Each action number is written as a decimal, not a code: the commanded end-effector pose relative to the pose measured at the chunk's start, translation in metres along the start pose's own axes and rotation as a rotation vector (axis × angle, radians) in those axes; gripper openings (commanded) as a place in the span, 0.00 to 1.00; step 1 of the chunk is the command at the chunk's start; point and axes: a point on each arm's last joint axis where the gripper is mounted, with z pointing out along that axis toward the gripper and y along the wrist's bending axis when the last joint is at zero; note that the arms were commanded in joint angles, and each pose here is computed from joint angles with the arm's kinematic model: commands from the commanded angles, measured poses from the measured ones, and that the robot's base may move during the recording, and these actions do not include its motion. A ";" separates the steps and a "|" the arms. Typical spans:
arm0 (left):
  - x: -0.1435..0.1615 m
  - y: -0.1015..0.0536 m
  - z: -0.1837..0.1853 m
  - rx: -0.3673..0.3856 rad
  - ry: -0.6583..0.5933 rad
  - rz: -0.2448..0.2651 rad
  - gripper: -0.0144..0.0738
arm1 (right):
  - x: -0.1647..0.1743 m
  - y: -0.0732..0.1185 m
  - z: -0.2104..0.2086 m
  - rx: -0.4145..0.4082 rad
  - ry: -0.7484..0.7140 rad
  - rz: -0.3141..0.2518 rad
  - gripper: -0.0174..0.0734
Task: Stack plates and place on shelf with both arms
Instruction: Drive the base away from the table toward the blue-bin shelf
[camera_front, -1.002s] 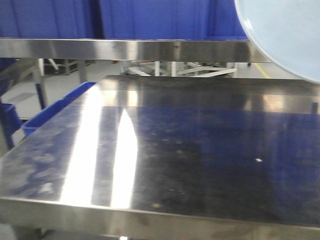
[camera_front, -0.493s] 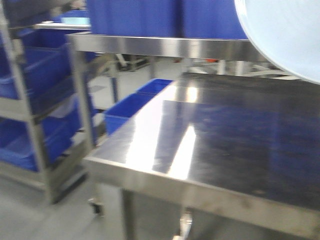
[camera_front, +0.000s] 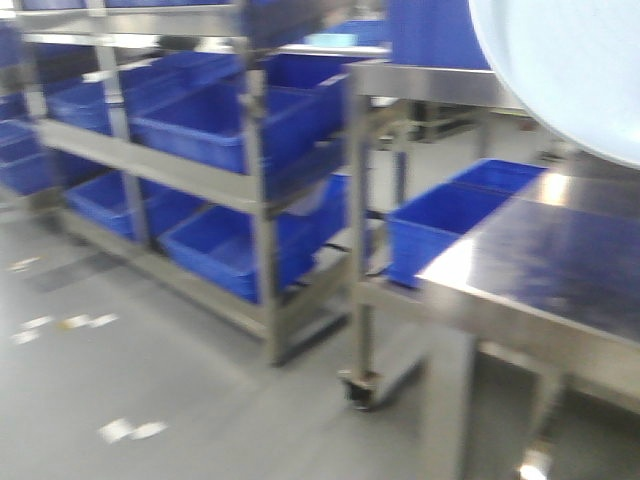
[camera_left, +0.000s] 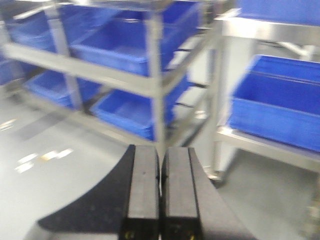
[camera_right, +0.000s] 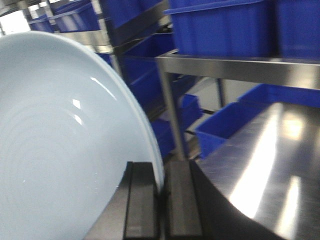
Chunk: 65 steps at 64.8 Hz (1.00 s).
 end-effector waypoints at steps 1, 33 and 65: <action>-0.017 0.001 -0.002 -0.010 -0.107 -0.006 0.26 | -0.019 0.002 -0.001 0.000 -0.129 0.001 0.25; -0.017 0.001 -0.002 -0.010 -0.107 -0.006 0.26 | -0.019 0.002 -0.001 0.000 -0.129 0.001 0.25; -0.017 0.001 -0.002 -0.010 -0.107 -0.006 0.26 | -0.019 0.002 -0.001 0.000 -0.129 0.001 0.25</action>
